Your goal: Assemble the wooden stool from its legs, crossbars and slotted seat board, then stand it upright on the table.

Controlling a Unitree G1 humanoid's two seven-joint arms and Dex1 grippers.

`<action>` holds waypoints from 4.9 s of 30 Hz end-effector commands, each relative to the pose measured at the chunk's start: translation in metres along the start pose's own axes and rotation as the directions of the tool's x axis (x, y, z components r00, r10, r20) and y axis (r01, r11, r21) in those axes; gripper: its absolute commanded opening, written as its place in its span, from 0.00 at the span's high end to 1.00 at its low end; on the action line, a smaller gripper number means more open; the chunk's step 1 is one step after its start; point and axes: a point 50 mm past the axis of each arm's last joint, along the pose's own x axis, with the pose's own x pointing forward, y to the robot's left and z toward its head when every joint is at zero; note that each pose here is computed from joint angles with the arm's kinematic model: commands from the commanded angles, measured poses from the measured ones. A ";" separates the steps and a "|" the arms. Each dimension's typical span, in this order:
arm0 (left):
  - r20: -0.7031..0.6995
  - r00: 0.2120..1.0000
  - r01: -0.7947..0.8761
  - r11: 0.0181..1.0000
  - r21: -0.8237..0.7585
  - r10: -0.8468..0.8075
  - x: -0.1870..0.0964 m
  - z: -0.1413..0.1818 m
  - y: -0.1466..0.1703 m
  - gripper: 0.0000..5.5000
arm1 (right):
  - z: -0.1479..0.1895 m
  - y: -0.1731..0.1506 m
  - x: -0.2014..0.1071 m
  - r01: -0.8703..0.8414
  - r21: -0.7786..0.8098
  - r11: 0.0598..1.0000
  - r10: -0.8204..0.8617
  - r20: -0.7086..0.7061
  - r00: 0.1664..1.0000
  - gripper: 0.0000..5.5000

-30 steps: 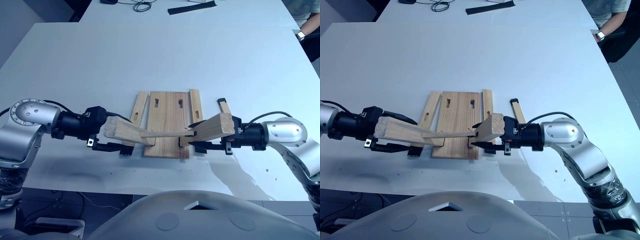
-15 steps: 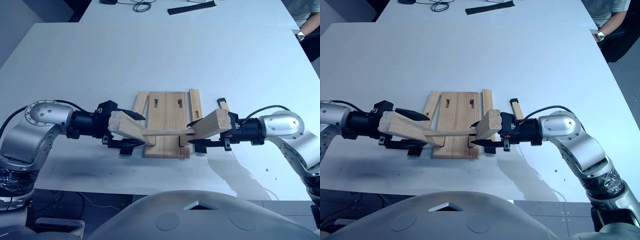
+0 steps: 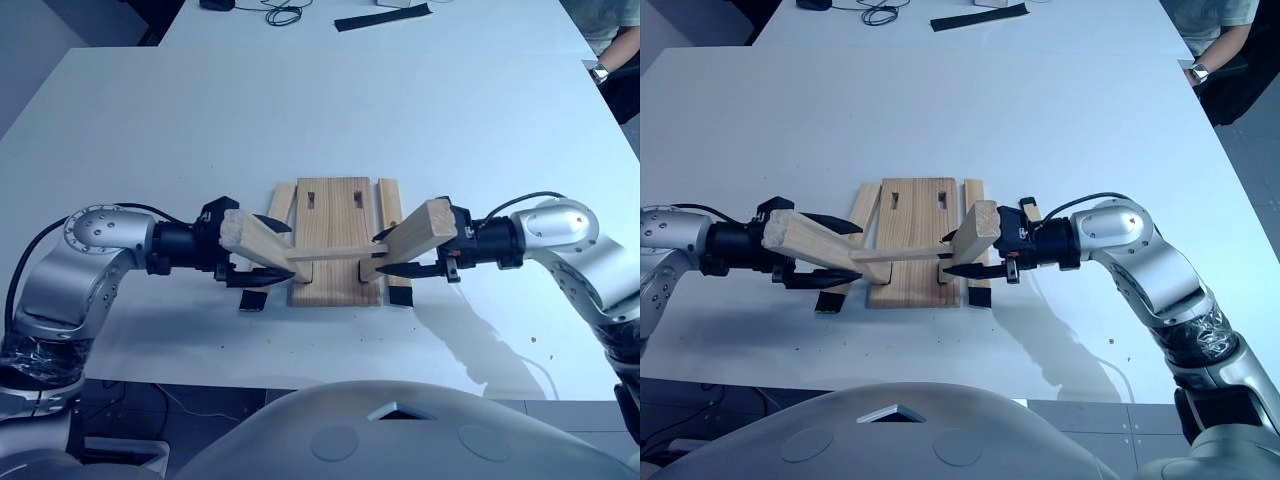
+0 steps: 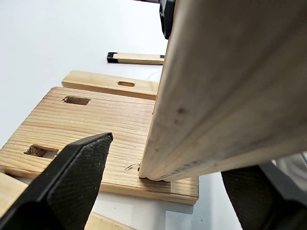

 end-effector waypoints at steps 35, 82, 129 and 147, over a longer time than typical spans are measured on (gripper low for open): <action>0.120 0.990 0.056 0.988 0.144 -0.073 0.058 0.041 0.009 0.30 | -0.030 0.041 0.058 -0.322 0.099 0.941 0.337 -0.225 0.914 0.63; 0.117 0.993 -0.018 0.992 0.123 0.004 0.054 0.038 0.011 0.30 | -0.006 0.019 0.070 0.023 0.198 0.980 -0.011 -0.059 0.998 0.36; -0.072 0.991 -0.101 0.988 0.114 0.110 0.018 -0.009 0.010 0.30 | -0.032 0.015 -0.009 0.308 0.089 0.947 -0.273 -0.279 0.921 0.36; -0.098 0.988 -0.104 0.983 0.153 0.120 0.016 -0.012 0.007 0.30 | -0.092 0.036 -0.047 0.277 0.065 0.959 -0.206 -0.512 0.834 0.36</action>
